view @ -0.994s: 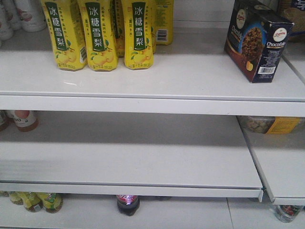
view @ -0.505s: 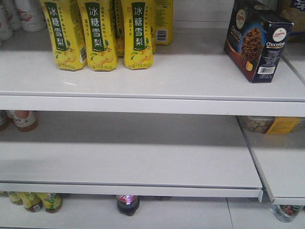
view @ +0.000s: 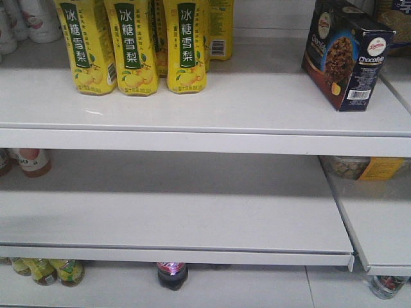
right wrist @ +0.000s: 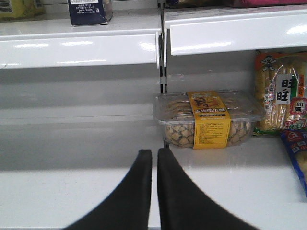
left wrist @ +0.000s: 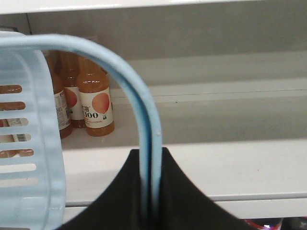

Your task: Left arm holds basket, right arm returns cookies

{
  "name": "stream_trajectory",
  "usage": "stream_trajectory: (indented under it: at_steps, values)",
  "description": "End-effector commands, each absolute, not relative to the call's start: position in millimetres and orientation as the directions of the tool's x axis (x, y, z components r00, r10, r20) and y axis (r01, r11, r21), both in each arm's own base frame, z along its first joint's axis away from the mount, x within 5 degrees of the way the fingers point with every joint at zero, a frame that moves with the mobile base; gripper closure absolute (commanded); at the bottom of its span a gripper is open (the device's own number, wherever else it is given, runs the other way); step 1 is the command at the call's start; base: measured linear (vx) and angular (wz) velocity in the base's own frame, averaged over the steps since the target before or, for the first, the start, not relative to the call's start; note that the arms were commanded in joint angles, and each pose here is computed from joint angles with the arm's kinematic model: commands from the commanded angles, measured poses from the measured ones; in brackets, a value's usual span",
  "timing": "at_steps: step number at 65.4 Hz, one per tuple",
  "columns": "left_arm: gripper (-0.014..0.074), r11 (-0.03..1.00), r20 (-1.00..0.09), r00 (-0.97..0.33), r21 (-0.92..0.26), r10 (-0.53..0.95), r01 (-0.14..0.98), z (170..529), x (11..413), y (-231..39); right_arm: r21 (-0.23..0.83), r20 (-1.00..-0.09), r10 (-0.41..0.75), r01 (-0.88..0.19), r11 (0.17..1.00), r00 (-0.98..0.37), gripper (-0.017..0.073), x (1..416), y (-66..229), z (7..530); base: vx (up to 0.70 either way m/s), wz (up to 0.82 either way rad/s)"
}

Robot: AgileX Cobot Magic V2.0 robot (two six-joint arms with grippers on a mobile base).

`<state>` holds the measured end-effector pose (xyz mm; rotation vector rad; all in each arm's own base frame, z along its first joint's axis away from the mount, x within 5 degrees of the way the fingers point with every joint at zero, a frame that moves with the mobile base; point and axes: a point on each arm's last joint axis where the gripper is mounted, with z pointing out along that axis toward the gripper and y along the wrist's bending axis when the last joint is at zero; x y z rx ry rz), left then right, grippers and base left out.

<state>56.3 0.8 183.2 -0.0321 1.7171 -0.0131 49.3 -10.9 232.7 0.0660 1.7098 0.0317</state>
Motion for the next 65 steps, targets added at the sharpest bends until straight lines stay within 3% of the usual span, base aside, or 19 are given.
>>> stream_trajectory:
  at_steps: [1,43,65]
  values:
    - [0.0596,1.000,-1.000,0.004,0.001,0.001,-0.005,203.6,54.7,0.4,0.037,-0.997,0.037,-0.001,0.999,-0.069,0.0565,49.2,-9.0,245.9,0.00,0.00]
    - [0.0596,1.000,-1.000,0.004,0.001,0.001,-0.005,203.6,54.7,0.4,0.036,-0.996,0.037,0.003,0.999,-0.077,0.0565,49.3,-9.4,244.8,0.00,0.00]
    - [0.0596,1.000,-1.000,0.004,0.001,0.001,-0.005,203.6,54.7,0.4,0.026,-0.988,0.029,0.028,0.999,-0.149,0.0565,47.8,-7.0,238.1,0.00,0.00]
